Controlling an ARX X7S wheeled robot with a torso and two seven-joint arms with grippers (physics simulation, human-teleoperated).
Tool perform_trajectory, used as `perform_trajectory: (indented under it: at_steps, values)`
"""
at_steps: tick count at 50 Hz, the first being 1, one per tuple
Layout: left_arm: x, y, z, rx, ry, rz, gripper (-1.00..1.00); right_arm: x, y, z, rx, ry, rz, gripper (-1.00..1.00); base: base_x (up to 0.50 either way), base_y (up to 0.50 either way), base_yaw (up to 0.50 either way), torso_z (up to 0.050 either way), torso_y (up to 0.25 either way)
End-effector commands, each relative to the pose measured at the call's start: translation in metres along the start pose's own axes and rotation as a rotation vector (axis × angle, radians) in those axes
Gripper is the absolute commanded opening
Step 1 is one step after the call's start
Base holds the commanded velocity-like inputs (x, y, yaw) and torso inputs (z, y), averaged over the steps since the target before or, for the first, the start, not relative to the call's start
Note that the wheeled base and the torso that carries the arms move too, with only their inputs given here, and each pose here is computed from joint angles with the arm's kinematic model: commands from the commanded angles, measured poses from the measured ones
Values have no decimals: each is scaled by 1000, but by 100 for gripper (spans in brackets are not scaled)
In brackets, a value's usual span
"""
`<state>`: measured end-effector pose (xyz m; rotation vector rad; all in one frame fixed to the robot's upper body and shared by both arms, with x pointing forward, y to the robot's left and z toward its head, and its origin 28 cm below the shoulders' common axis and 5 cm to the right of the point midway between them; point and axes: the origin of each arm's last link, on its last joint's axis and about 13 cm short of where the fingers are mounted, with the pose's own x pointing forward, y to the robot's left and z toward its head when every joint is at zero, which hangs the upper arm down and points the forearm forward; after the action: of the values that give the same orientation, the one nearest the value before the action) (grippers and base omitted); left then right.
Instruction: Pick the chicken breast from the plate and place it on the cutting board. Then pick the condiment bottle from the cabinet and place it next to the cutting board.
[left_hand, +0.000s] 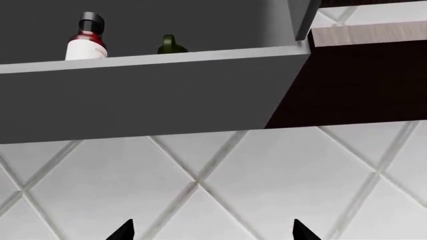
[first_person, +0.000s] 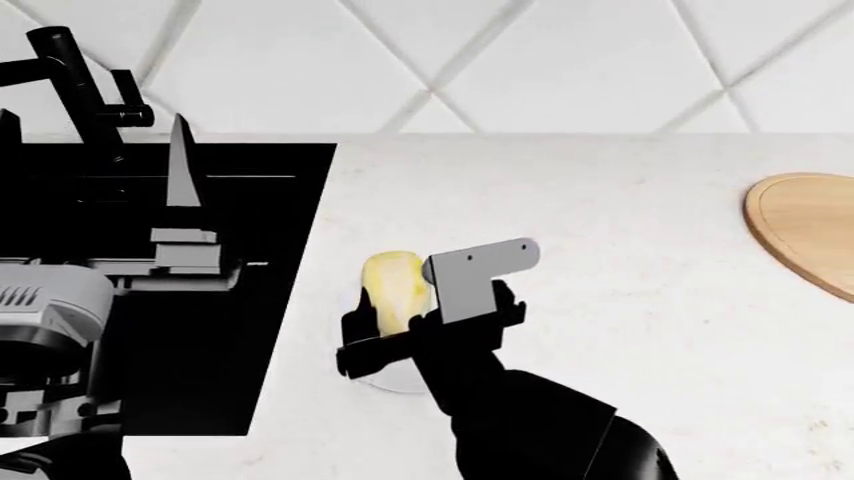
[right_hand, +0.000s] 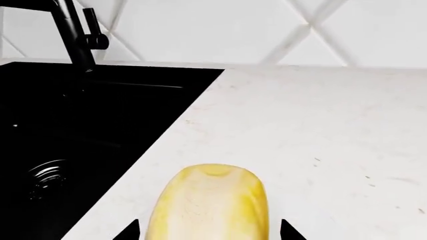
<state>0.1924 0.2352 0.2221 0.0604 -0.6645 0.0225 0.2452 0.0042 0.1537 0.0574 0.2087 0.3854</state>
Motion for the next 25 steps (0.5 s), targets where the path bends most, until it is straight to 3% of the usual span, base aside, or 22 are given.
perform_trajectory:
  at_steps: [1, 15, 16, 25]
  values:
    - [0, 0, 1, -1, -2, 1, 100, 4, 0, -7, -5, 28, 7, 100, 0, 0, 0, 0, 0]
    - [0, 1, 2, -3, -3, 5, 100, 6, -1, -12, -8, 55, -2, 100, 0, 0, 0, 0, 0]
    - [0, 1, 1, -3, -3, 5, 100, 6, -1, -12, -10, 55, -5, -100, 0, 0, 0, 0, 0]
    - [0, 1, 1, -4, -2, 4, 100, 2, 0, -7, -4, 25, -25, -100, 0, 0, 0, 0, 0]
